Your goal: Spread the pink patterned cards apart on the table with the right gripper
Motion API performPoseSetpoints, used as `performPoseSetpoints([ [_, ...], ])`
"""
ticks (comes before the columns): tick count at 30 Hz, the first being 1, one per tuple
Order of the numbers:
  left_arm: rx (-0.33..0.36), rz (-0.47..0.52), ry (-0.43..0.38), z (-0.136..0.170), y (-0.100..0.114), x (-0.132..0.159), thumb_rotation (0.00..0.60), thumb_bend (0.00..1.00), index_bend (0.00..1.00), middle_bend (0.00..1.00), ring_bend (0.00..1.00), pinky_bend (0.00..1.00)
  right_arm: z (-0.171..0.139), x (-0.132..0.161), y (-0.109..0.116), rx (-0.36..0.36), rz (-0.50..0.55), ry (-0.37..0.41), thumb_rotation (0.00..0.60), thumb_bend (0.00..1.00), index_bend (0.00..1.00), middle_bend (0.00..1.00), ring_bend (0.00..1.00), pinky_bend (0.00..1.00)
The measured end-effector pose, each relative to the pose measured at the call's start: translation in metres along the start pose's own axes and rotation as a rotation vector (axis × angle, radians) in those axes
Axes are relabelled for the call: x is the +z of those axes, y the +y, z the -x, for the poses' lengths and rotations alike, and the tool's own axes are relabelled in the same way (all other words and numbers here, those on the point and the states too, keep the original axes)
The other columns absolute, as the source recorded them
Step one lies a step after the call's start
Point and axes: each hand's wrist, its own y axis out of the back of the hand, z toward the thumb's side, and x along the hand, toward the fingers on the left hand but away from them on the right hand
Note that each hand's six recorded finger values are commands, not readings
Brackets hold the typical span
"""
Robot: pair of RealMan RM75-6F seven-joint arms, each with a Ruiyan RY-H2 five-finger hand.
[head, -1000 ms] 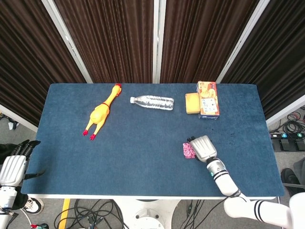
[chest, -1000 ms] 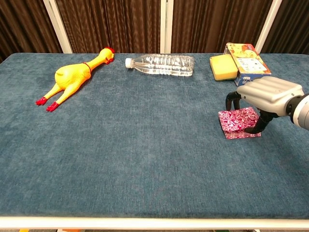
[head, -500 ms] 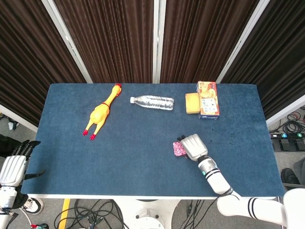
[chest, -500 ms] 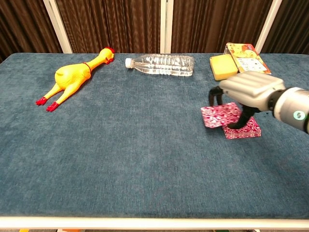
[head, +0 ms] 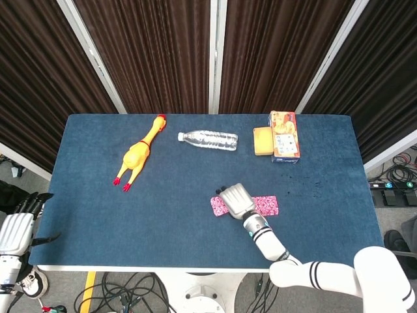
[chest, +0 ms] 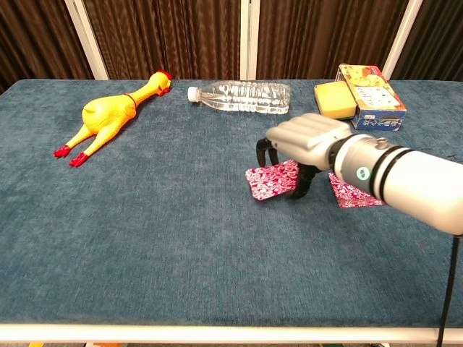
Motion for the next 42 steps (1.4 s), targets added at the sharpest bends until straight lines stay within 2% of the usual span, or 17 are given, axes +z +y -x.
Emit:
performPoseSetpoints([
  [6,0.001,0.003,0.005,0.001,0.000,-0.003,0.600,0.03,0.16,0.15,0.06,0.18,0.005,0.004,-0.006,0.023,-0.007,0.001,0.600,0.14,0.46,0.37,0.87,0.97],
  [8,0.000,0.004,0.007,0.001,0.000,-0.003,0.600,0.03,0.16,0.15,0.06,0.18,0.006,0.004,-0.007,0.027,-0.010,0.003,0.600,0.12,0.42,0.34,0.87,0.97],
  [14,-0.001,0.004,0.007,0.001,-0.001,-0.004,0.600,0.03,0.16,0.15,0.06,0.18,0.005,0.003,-0.010,0.055,-0.018,0.013,0.600,0.07,0.21,0.22,0.87,0.97],
  [18,0.000,0.005,0.009,0.001,-0.001,-0.004,0.600,0.03,0.16,0.15,0.06,0.18,0.004,0.002,-0.012,0.079,-0.024,0.018,0.600,0.05,0.15,0.18,0.87,0.97],
  [23,0.001,0.005,0.009,0.001,-0.001,-0.004,0.600,0.03,0.16,0.15,0.06,0.18,0.003,0.001,-0.008,0.070,-0.022,0.018,0.600,0.05,0.15,0.18,0.87,0.97],
  [31,-0.001,0.003,0.008,0.000,-0.001,-0.004,0.600,0.03,0.16,0.15,0.06,0.18,-0.011,-0.012,0.014,0.007,-0.024,0.005,0.600,0.05,0.15,0.19,0.87,0.97],
  [37,-0.002,0.003,0.008,0.000,-0.001,-0.004,0.600,0.03,0.16,0.15,0.06,0.18,-0.031,-0.047,0.022,-0.013,-0.053,-0.055,0.600,0.05,0.18,0.20,0.87,0.97],
  [42,-0.010,0.000,0.004,-0.001,-0.003,-0.002,0.600,0.03,0.16,0.15,0.06,0.18,-0.050,-0.079,0.008,0.037,-0.090,-0.115,0.600,0.04,0.24,0.22,0.87,0.97],
])
